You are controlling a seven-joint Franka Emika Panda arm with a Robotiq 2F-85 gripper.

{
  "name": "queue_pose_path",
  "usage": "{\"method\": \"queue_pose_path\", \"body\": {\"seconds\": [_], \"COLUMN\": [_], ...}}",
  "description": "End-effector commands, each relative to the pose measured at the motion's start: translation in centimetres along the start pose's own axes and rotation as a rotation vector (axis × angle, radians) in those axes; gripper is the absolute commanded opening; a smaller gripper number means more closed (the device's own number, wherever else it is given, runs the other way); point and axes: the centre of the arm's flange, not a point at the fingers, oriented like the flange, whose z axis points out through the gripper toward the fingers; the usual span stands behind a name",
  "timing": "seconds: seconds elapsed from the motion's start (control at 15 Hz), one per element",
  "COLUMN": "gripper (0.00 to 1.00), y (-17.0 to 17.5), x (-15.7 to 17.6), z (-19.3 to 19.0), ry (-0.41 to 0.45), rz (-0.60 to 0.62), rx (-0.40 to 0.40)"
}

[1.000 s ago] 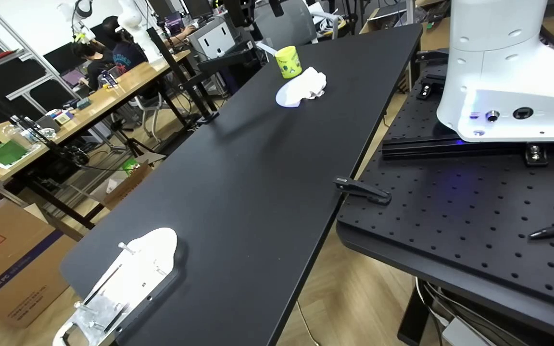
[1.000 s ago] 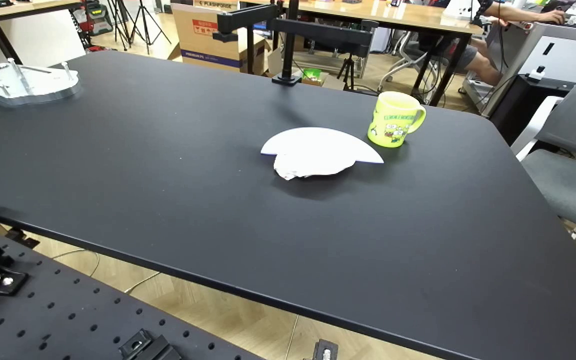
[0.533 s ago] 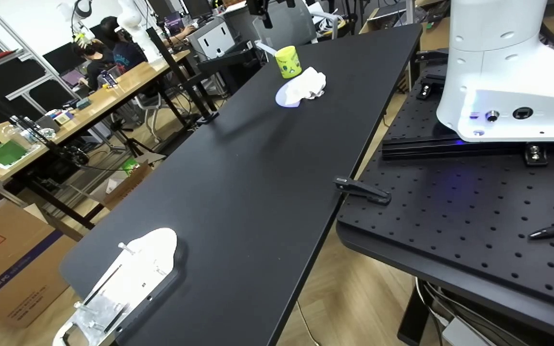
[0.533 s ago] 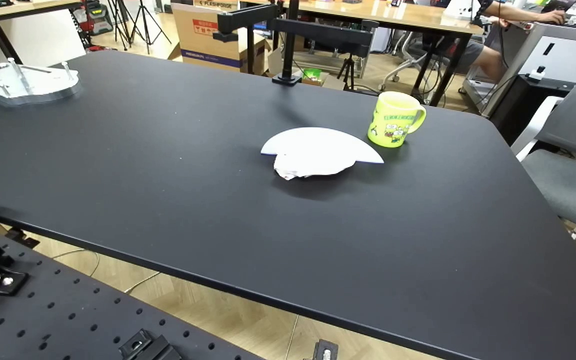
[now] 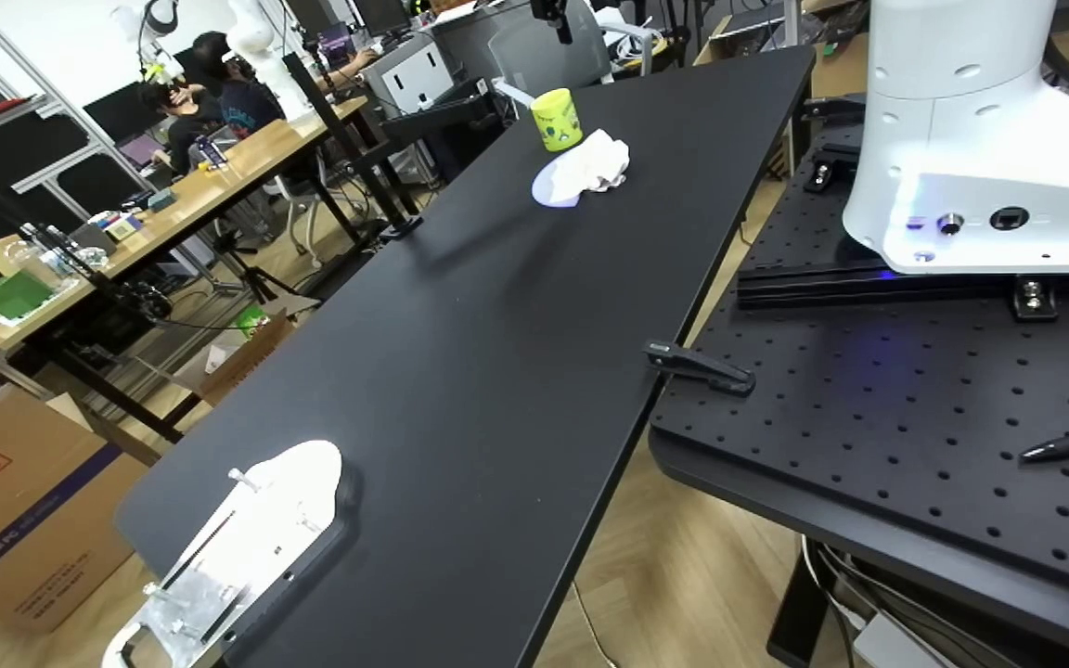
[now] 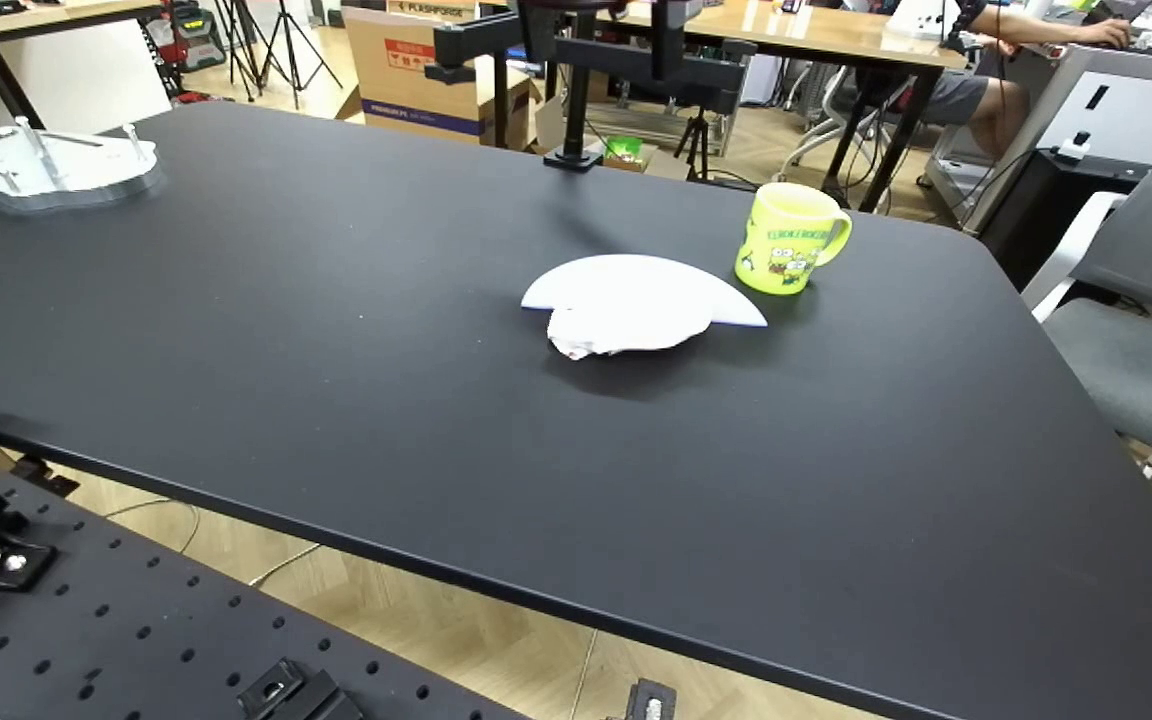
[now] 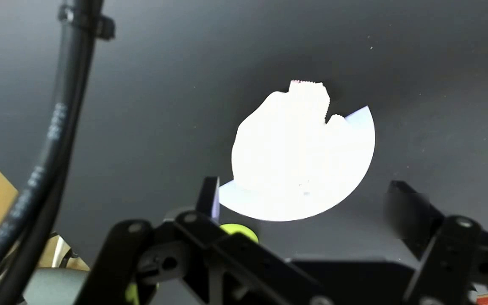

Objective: Put the white cloth on the black stand

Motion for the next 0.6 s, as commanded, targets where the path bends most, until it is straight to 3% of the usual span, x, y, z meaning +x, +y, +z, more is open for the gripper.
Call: {"method": "queue_pose_path", "body": {"seconds": [0.0, 0.33, 0.53], "gripper": [1.0, 1.0, 1.0], "y": [0.3, 2.9, 4.1], "x": [1.5, 4.2, 5.8], "z": [1.0, 4.6, 7.1], "ry": [0.007, -0.011, -0.064], "rz": [0.008, 0.011, -0.096], "rx": [0.0, 0.021, 0.048]}}
